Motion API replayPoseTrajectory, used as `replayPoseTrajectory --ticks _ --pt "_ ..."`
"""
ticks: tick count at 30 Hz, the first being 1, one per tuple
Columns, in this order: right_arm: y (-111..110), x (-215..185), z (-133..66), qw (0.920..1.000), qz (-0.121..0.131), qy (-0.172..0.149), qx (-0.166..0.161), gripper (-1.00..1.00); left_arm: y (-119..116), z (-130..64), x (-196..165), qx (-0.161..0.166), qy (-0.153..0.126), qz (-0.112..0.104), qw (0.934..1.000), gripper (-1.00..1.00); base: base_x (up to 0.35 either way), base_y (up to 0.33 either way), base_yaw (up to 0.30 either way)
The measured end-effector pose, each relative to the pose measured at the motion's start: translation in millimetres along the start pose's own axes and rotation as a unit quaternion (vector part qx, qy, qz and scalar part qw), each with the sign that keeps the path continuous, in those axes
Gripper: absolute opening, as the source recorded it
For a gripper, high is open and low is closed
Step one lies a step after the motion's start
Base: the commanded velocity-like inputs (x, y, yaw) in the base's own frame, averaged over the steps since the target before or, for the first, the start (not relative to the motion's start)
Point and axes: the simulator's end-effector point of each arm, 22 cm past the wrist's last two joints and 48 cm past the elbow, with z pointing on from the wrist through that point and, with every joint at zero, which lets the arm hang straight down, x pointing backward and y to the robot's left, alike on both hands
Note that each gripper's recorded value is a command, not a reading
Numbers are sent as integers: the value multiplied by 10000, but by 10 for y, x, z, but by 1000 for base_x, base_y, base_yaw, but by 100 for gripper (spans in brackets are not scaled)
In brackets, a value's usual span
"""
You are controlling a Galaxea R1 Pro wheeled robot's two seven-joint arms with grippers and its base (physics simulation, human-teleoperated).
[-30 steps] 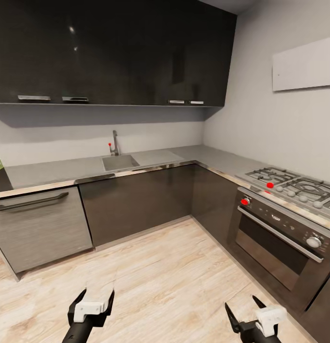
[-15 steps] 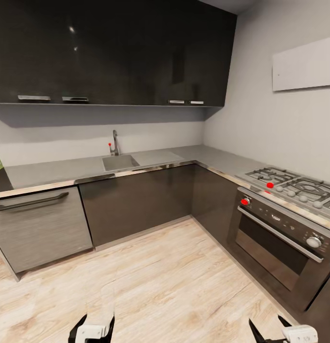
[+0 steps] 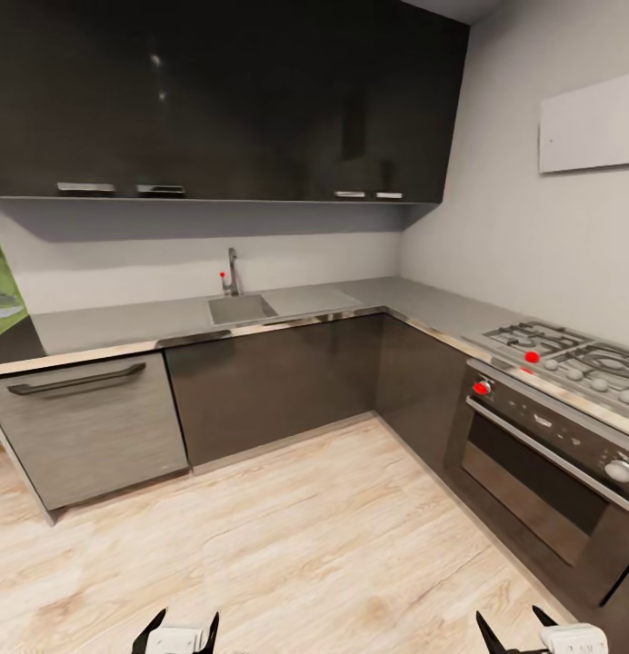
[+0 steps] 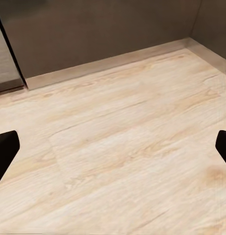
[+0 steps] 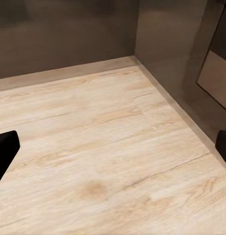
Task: Put the three can of soda from the living room inside the tash can in the kitchen.
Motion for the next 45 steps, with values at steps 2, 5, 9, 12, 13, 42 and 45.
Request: replayPoseTrajectory --ticks 2,5,9,12,13,42,45 --pt "0 10 0 10000 4 10 3 100 -3 1 3 3 4 11 10000 100 0 0 242" --pt "3 45 -2 10000 16 43 4 100 -13 2 3 14 4 22 10000 100 0 0 251" --pt "5 72 -4 10000 29 66 4 100 -24 3 -2 27 -3 29 10000 100 0 0 255" --pt "4 72 -5 10000 28 63 4 100 -33 3 -8 37 -11 36 10000 100 0 0 256" --pt "4 70 -5 10000 28 61 4 100 -34 3 -10 37 -13 36 10000 100 0 0 255" --pt "239 125 23 9997 -27 -1 -240 100 -49 -21 113 51 102 19 9999 100 0 0 246" --pt "249 124 25 9997 -22 -3 -249 100 -47 -23 130 50 119 18 9999 100 0 0 83"
